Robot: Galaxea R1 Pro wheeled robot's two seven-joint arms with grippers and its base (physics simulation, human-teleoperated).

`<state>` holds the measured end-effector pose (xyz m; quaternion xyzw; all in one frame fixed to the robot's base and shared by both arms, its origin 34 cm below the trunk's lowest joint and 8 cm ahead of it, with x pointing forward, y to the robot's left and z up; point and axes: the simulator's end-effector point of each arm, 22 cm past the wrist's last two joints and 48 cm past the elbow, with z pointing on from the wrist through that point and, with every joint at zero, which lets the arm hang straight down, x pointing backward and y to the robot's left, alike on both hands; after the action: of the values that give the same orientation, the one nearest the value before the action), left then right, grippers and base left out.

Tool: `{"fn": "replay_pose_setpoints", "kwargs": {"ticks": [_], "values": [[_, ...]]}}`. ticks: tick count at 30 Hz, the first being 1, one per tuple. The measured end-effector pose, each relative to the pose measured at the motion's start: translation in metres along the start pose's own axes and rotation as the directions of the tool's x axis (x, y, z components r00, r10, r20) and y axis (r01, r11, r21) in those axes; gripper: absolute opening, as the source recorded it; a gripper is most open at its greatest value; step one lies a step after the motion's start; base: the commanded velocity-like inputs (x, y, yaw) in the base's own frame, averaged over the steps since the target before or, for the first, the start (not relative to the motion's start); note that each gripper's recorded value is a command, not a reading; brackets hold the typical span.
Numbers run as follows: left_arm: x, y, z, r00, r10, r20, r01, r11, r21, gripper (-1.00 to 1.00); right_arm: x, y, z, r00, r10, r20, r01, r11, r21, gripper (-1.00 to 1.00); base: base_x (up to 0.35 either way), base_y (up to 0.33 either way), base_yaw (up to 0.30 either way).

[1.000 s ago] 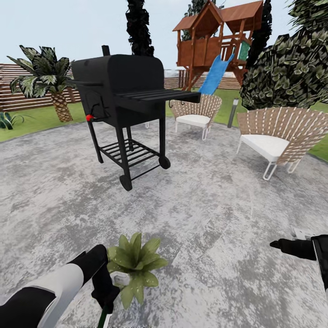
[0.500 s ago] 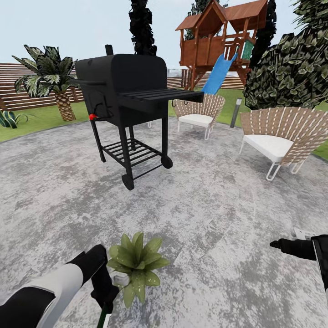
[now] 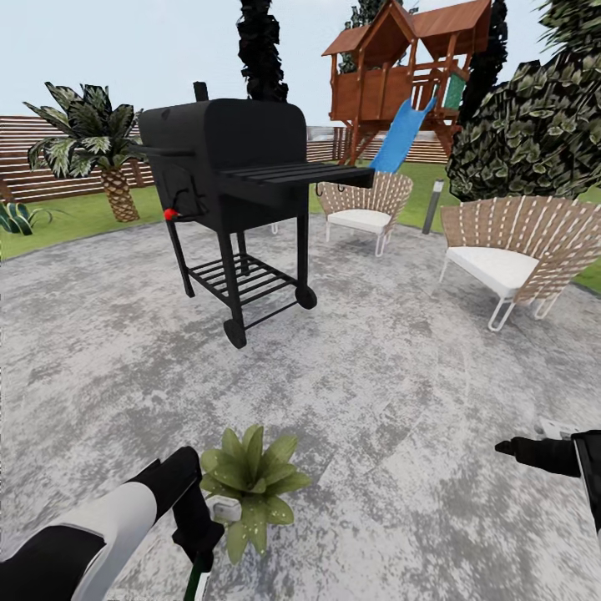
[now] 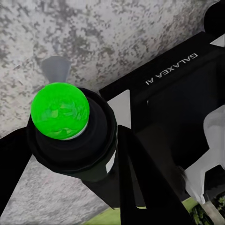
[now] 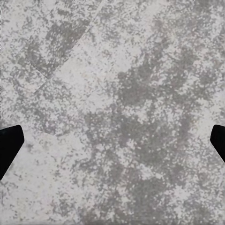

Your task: Pick up the pesticide atomizer in the garden and spray insectifuge to fully cover both potted plants in the garden.

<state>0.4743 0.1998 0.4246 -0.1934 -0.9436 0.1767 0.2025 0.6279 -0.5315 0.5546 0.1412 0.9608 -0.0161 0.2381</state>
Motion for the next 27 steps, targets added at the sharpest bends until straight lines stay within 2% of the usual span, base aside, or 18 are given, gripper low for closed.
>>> {"fn": "replay_pose_setpoints", "kwargs": {"ticks": [6, 20, 27], "values": [[0.0, 0.0001, 0.0006, 1.0, -0.001, -0.001, 0.001, 1.0, 0.001, -1.0, -0.0001, 0.0002, 0.0004, 1.0, -0.001, -0.001, 0.001, 1.0, 0.0, 1.0, 0.027, -0.105, 0.204], [-0.0003, -0.0009, 0.0012, 1.0, 0.0, -0.002, 0.0, 1.0, 0.002, -1.0, 0.0011, 0.0012, 0.0013, 1.0, -0.001, -0.004, 0.001, 1.0, -0.001, 1.0, 0.086, -0.294, 0.033], [-0.0002, -0.0008, 0.0012, 1.0, 0.0, -0.002, 0.0, 1.0, 0.002, -1.0, 0.0012, 0.0013, 0.0015, 1.0, -0.001, -0.004, 0.001, 1.0, -0.001, 1.0, 0.089, -0.257, 0.198]]}}
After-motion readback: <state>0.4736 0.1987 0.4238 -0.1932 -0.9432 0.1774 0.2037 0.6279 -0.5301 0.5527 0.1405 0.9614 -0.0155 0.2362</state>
